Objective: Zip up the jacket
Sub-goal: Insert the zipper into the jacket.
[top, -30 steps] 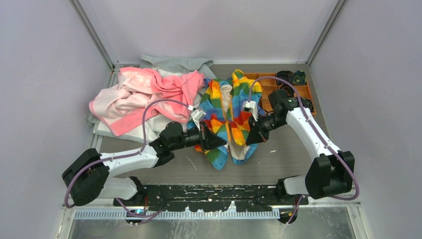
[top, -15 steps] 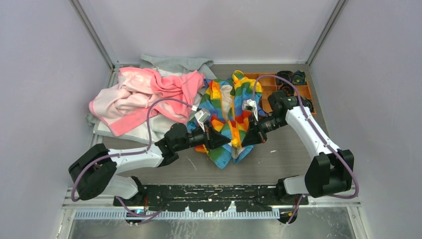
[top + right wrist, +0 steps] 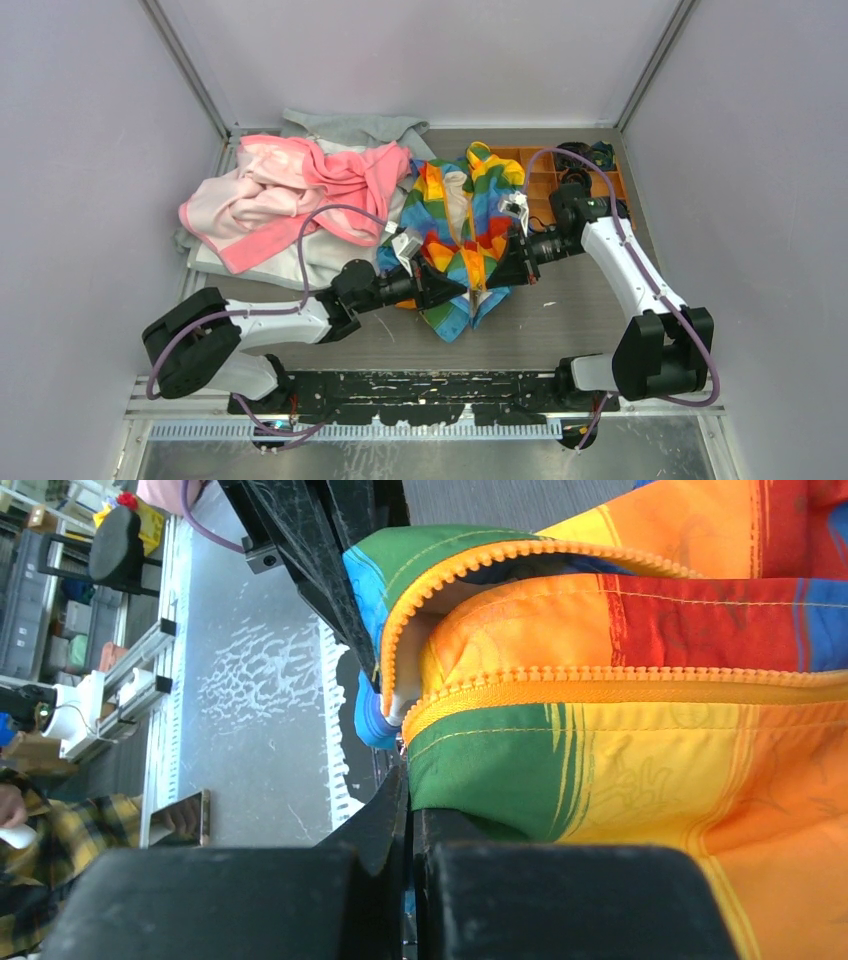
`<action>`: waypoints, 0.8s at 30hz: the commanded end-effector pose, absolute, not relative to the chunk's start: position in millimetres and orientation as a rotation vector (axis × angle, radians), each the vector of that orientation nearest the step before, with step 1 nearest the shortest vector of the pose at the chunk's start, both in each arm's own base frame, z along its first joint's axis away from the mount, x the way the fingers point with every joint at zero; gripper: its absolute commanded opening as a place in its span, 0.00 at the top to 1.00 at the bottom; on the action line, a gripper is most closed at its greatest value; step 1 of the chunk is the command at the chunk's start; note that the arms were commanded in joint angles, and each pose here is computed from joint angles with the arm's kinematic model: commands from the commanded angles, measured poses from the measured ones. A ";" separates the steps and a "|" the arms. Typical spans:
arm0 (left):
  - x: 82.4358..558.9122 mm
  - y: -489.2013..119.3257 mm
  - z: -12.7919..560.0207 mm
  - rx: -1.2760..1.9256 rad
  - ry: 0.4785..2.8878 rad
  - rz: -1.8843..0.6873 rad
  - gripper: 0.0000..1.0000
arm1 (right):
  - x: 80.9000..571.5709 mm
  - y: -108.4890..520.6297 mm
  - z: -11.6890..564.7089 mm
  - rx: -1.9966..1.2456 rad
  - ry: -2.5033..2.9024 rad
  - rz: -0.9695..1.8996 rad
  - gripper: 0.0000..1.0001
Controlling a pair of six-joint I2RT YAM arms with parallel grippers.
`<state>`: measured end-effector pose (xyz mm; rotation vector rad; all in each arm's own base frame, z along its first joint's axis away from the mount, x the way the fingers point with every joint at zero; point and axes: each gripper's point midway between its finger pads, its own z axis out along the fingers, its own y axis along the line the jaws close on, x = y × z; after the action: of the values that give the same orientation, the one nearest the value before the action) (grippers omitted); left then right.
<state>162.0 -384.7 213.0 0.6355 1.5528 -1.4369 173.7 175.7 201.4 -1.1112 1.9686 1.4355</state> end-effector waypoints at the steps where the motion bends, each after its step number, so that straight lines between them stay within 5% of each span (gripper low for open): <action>1: 163.5 -386.3 239.9 0.613 1.414 -1.451 1.00 | 169.7 181.5 218.4 -1.092 1.882 1.471 0.99; 24: 166.2 -387.6 239.3 0.610 1.296 -1.440 1.00 | 165.8 182.8 219.0 -1.084 1.867 1.494 0.99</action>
<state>165.0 -389.7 208.3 0.6275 1.4609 -1.4395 169.7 178.9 205.2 -1.0831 1.9419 1.4727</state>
